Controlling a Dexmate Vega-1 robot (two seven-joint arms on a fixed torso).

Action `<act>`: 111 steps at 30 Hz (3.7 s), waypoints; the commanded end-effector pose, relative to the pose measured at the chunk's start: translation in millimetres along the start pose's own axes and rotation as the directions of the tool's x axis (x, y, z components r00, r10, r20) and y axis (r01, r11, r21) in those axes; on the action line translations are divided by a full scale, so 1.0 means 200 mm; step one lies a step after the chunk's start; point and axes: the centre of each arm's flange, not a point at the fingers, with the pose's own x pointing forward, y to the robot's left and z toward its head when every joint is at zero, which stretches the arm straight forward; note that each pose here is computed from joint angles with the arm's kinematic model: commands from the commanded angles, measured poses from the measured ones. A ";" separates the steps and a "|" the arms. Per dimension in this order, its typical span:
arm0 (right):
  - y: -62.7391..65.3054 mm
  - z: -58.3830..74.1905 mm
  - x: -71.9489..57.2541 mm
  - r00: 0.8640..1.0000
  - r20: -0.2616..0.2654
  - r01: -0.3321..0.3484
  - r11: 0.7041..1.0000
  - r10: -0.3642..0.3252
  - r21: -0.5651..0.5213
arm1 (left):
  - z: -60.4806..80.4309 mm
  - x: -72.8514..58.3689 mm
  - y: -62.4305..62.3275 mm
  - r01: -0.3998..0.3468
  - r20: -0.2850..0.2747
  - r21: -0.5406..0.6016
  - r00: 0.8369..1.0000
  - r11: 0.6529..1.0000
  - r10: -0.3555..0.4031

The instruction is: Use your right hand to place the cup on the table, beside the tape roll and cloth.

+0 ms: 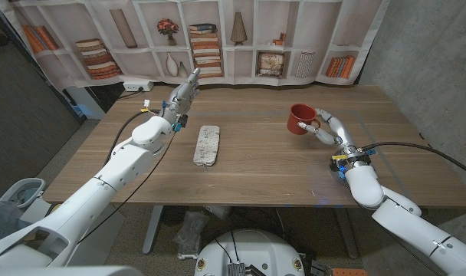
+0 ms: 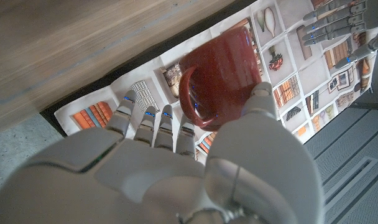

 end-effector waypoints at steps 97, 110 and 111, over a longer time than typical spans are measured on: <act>0.01 0.04 -0.53 1.000 0.029 -0.009 1.000 0.009 -0.004 | -0.06 0.05 -0.11 0.040 -0.016 -0.003 0.999 0.999 -0.040; 0.04 0.00 -0.56 1.000 0.015 0.008 1.000 -0.008 0.017 | -0.05 0.07 -0.13 0.049 -0.023 0.004 0.999 0.999 -0.049; 0.05 0.00 -0.56 1.000 0.015 0.006 1.000 -0.006 0.017 | -0.05 0.07 -0.13 0.049 -0.024 0.004 0.999 0.999 -0.049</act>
